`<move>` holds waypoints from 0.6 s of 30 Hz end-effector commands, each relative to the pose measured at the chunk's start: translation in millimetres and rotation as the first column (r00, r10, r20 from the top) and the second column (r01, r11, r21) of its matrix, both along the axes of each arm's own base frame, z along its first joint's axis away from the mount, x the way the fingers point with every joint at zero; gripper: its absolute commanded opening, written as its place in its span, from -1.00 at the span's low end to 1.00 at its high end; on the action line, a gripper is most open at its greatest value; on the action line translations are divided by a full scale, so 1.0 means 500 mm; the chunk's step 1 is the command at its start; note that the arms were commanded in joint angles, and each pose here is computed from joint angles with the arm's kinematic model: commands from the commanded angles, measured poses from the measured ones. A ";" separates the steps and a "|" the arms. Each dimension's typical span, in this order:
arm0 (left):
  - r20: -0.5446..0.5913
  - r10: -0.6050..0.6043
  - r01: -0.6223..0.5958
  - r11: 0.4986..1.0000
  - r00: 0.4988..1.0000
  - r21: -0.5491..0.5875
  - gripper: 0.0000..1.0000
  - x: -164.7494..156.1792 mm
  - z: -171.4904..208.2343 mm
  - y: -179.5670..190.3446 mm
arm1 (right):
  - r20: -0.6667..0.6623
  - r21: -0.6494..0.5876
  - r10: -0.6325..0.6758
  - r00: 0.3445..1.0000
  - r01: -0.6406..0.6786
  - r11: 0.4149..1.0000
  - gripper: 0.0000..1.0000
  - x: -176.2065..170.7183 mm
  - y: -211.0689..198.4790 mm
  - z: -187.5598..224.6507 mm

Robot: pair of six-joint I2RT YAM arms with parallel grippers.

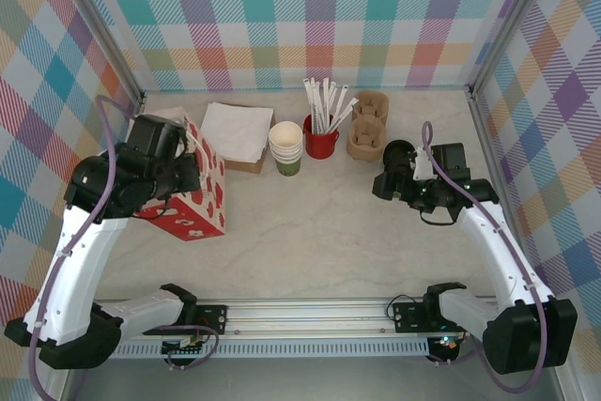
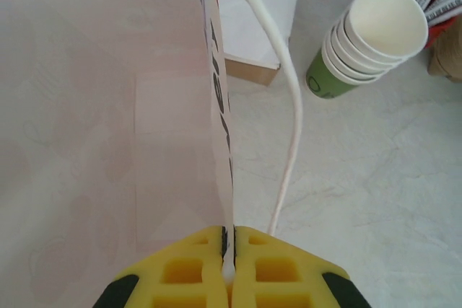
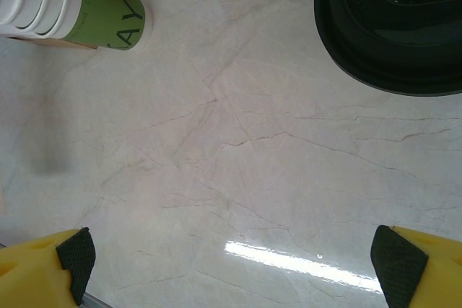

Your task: Pack the takeout coffee

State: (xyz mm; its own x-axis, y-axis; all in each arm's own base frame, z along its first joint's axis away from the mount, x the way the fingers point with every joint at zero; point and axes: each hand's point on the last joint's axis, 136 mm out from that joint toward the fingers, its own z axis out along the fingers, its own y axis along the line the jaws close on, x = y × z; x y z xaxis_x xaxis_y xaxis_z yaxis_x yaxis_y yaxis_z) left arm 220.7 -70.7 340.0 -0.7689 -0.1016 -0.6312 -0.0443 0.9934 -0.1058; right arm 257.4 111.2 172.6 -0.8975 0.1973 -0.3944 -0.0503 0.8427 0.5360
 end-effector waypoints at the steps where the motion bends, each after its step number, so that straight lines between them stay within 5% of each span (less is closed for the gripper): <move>1: 0.011 0.006 -0.006 1.000 1.000 0.030 -1.00 -0.005 0.008 -0.016 | -0.003 0.000 -0.004 1.000 0.004 1.000 0.99 0.004 -0.002 0.001; 18: 0.110 -0.319 0.307 0.945 0.942 0.109 -1.00 0.002 0.059 -0.271 | -0.002 -0.045 -0.020 1.000 0.020 0.999 1.00 0.020 -0.014 0.006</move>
State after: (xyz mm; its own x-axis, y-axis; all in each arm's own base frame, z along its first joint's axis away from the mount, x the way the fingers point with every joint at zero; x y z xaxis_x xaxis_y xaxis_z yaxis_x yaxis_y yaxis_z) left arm 220.8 -198.1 355.4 -0.7106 0.1932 -0.6766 0.2632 0.9647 -0.0010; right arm 261.4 107.4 163.9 -0.9064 0.1996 -0.3722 -0.0218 0.8580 0.5132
